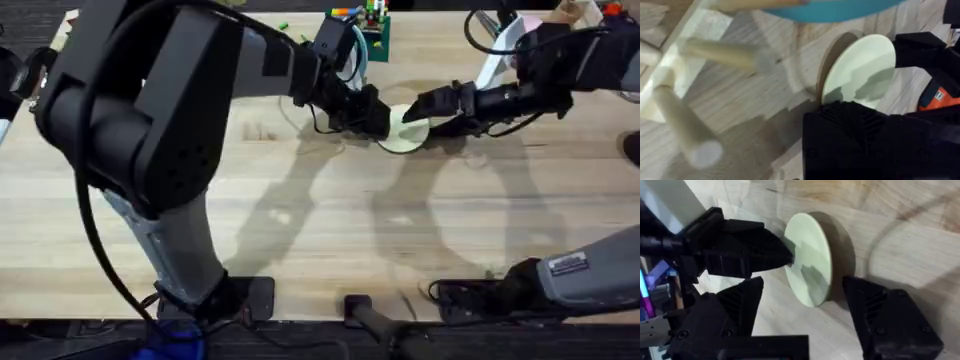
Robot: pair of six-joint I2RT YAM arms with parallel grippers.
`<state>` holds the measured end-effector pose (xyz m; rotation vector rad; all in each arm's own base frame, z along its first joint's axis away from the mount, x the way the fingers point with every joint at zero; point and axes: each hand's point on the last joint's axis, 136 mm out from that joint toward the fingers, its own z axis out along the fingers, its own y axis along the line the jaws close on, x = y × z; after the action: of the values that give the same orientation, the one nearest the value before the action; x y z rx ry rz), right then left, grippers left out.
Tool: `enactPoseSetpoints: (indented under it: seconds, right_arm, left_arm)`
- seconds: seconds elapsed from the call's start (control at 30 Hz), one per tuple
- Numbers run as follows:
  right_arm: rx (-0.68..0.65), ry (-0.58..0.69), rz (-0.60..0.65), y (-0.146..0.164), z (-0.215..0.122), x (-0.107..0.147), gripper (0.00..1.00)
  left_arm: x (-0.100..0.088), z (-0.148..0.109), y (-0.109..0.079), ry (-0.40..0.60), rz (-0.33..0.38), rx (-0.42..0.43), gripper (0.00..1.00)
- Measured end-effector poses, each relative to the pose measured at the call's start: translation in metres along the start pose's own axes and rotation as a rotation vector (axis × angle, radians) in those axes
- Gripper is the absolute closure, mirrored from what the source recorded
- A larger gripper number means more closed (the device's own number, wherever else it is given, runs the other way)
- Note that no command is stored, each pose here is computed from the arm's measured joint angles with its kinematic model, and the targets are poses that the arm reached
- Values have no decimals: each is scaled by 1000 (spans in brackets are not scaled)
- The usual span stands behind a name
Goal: Pick up the plates from the table one by one and place each into a slot on the dish rack.
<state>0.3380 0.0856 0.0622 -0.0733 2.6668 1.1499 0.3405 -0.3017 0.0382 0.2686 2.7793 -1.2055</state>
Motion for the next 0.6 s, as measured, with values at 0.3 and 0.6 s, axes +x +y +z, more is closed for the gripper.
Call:
enactPoseSetpoints:
  seconds: [0.3, 0.6]
  right_arm:
    - [-17, 34, -33, 9, 13, 4, 317]
    - [-19, 29, -27, 7, 11, 4, 965]
  left_arm:
    - [0, 0, 0, 0, 0, 0, 963]
    - [0, -2, 0, 4, -7, 10, 962]
